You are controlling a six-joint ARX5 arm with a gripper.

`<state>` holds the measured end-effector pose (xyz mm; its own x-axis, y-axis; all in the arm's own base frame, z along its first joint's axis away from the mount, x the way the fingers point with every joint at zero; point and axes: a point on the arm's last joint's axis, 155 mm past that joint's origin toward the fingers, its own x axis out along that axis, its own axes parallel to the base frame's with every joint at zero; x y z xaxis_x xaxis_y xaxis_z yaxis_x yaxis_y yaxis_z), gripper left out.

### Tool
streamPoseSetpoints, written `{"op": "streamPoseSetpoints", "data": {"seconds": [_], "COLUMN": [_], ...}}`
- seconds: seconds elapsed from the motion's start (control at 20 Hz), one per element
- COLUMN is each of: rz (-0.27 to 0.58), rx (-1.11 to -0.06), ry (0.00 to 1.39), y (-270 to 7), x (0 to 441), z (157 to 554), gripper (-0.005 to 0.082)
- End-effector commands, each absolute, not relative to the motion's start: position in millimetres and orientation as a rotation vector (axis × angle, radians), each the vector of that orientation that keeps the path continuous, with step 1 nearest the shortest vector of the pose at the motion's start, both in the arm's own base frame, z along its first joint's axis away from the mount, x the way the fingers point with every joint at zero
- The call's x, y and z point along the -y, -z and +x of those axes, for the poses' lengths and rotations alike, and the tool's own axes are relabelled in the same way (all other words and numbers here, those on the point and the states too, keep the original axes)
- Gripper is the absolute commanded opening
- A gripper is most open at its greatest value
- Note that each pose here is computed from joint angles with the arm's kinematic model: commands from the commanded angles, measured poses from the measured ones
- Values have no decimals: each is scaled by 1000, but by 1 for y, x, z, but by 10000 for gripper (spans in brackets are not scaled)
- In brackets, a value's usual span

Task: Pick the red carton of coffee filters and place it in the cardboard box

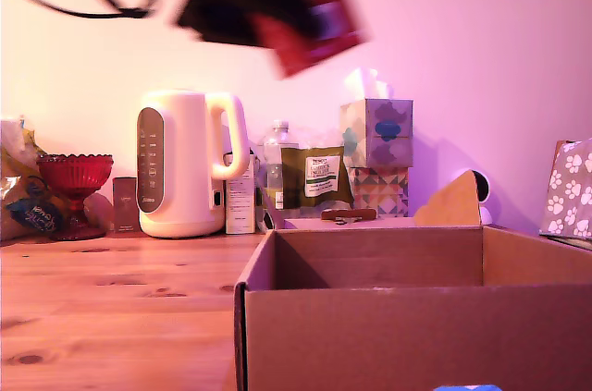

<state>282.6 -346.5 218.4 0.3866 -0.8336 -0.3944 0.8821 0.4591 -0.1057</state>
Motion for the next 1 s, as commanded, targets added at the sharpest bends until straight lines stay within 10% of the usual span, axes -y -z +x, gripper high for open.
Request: {"op": "streamPoseSetpoints", "data": {"seconds": [0.0,0.55,0.95], "rz": [135,213,302], "rx": [-444,-592,-885], "ry": [1113,1132,1069], "y": [-202,-116,-68], "x": [359,395,374], "z": [280,270,258], "gripper": [182,182,218]}}
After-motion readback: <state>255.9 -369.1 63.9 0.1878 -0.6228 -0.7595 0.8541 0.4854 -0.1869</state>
